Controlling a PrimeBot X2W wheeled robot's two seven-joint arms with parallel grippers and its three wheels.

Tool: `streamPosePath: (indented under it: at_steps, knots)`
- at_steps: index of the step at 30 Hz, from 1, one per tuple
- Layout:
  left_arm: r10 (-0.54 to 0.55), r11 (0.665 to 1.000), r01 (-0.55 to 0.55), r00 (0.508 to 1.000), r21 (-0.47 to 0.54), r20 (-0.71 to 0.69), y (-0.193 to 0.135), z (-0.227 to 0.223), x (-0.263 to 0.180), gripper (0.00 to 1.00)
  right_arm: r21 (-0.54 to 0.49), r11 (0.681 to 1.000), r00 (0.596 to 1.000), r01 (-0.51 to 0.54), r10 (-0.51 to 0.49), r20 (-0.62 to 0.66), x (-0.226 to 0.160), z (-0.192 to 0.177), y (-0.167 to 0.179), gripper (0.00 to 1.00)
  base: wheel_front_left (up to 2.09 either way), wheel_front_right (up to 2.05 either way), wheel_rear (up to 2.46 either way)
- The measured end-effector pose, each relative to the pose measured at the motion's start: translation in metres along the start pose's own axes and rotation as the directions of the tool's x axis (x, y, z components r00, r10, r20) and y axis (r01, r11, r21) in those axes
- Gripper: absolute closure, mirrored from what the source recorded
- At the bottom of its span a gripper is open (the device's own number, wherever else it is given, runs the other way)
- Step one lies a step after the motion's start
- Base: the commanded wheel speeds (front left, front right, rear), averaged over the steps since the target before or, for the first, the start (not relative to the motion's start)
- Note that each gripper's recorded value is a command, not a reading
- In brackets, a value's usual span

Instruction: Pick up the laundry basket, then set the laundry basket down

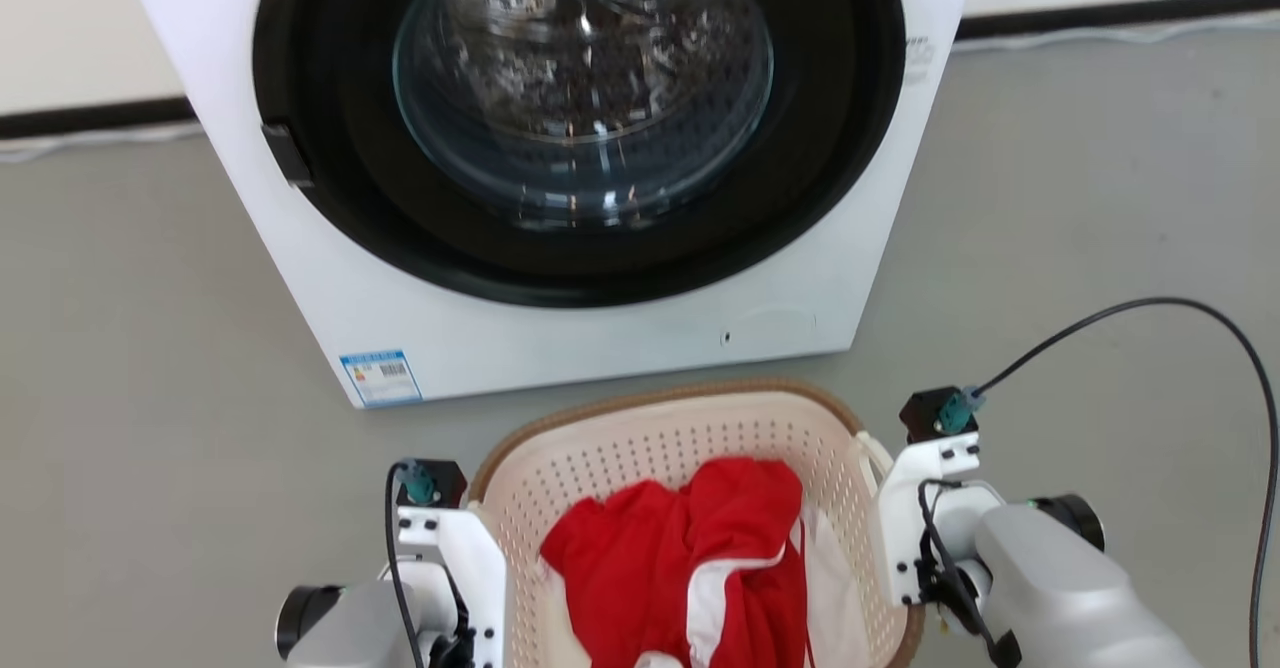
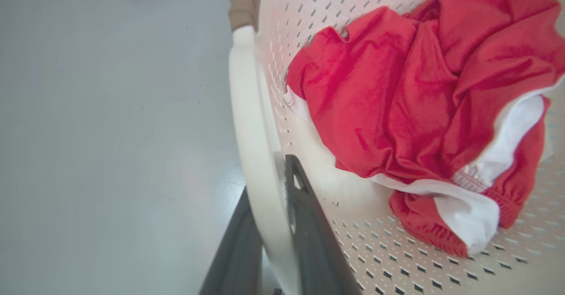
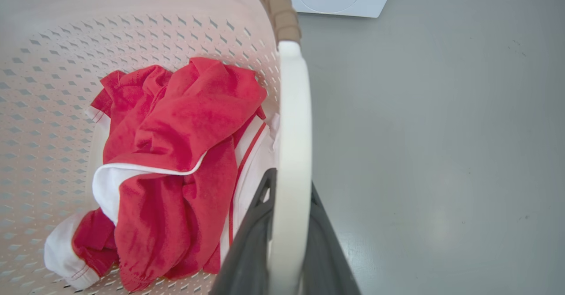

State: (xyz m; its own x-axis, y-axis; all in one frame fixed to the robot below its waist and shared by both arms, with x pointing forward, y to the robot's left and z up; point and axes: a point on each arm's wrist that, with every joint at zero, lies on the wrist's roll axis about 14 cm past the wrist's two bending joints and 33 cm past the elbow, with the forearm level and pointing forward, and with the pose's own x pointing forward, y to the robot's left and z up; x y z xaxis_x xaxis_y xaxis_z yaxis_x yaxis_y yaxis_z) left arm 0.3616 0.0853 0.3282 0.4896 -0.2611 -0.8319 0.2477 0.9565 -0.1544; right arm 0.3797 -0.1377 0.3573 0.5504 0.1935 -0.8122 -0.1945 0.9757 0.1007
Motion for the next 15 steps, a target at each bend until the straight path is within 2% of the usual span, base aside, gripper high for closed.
streamPosePath:
  at_steps: [15]
  knots:
    - [-0.005, 1.0, 0.005, 1.0, -0.008, -0.019, -0.002, -0.016, -0.018, 1.0, -0.025, 1.0, 1.0, -0.013, 0.012, -0.008, -0.018, -0.003, 0.011, 1.0, 0.0, 0.0, 0.0]
